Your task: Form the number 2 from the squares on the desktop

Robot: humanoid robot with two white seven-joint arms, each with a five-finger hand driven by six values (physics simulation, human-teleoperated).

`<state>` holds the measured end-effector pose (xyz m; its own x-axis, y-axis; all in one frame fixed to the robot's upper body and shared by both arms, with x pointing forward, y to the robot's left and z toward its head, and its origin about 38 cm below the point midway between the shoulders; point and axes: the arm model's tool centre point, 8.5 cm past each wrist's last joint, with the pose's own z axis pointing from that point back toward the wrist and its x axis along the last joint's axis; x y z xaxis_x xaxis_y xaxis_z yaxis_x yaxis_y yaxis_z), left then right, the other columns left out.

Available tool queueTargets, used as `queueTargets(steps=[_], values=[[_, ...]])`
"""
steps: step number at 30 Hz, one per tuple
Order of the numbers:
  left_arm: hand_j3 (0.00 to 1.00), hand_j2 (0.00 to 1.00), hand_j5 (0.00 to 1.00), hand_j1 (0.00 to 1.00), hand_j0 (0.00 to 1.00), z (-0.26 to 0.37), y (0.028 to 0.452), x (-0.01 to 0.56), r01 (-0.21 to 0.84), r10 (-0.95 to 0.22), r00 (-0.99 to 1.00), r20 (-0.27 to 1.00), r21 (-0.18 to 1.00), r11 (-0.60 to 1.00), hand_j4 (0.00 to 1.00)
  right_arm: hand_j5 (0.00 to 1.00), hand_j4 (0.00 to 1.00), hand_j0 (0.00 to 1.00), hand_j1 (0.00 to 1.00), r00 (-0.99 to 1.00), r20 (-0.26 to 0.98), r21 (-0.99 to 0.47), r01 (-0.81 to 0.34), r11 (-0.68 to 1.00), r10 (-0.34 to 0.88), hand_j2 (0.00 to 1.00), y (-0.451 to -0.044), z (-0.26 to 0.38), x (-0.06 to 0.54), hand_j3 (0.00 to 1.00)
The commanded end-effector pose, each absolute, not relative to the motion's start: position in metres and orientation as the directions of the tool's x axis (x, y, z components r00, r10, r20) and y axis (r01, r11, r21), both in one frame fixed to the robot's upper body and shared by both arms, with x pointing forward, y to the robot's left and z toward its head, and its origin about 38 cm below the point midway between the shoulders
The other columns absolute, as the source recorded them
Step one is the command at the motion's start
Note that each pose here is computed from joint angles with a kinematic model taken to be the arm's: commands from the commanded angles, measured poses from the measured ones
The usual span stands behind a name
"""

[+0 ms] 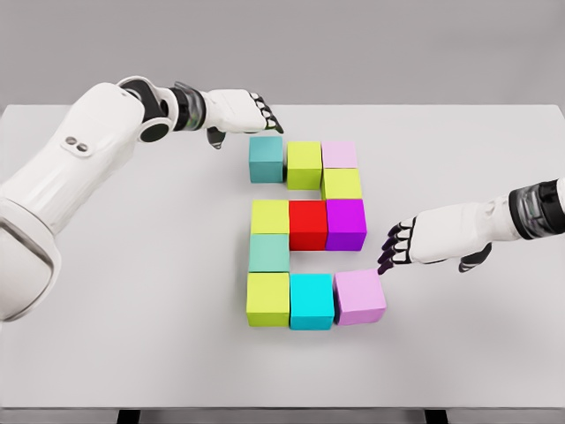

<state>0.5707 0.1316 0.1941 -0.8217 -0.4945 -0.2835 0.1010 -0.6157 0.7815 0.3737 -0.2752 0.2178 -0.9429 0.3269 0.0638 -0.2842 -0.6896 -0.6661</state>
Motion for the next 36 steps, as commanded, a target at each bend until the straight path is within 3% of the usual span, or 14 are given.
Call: queueTargets(steps=[1, 16, 30, 36], values=[[1.00, 1.00, 1.00, 1.00, 1.00, 0.194, 0.130, 0.571, 0.100, -0.492, -0.822, -0.286, 0.779, -0.619, 1.00, 1.00, 1.00, 1.00, 1.00, -0.942, 0.067, -0.669, -0.286, -0.686, 0.328, 1.00, -0.275, 0.218, 0.374, 1.00], [1.00, 1.00, 1.00, 1.00, 1.00, 0.189, 0.133, 0.569, 0.107, -0.493, -0.823, -0.284, 0.774, -0.625, 1.00, 1.00, 1.00, 1.00, 1.00, -0.947, 0.064, -0.670, -0.275, -0.689, 0.315, 1.00, -0.273, 0.221, 0.368, 1.00], [1.00, 1.00, 1.00, 1.00, 1.00, 0.187, 0.142, 0.569, 0.112, -0.494, -0.820, -0.289, 0.766, -0.633, 1.00, 1.00, 1.00, 1.00, 1.00, -0.916, 0.114, -0.642, -0.363, -0.675, 0.384, 1.00, -0.307, 0.214, 0.346, 1.00], [1.00, 1.00, 1.00, 1.00, 1.00, 0.190, 0.148, 0.568, 0.107, -0.493, -0.819, -0.294, 0.766, -0.634, 1.00, 1.00, 1.00, 1.00, 1.00, -0.911, 0.130, -0.731, -0.356, -0.582, 0.392, 1.00, -0.303, 0.217, 0.347, 1.00]])
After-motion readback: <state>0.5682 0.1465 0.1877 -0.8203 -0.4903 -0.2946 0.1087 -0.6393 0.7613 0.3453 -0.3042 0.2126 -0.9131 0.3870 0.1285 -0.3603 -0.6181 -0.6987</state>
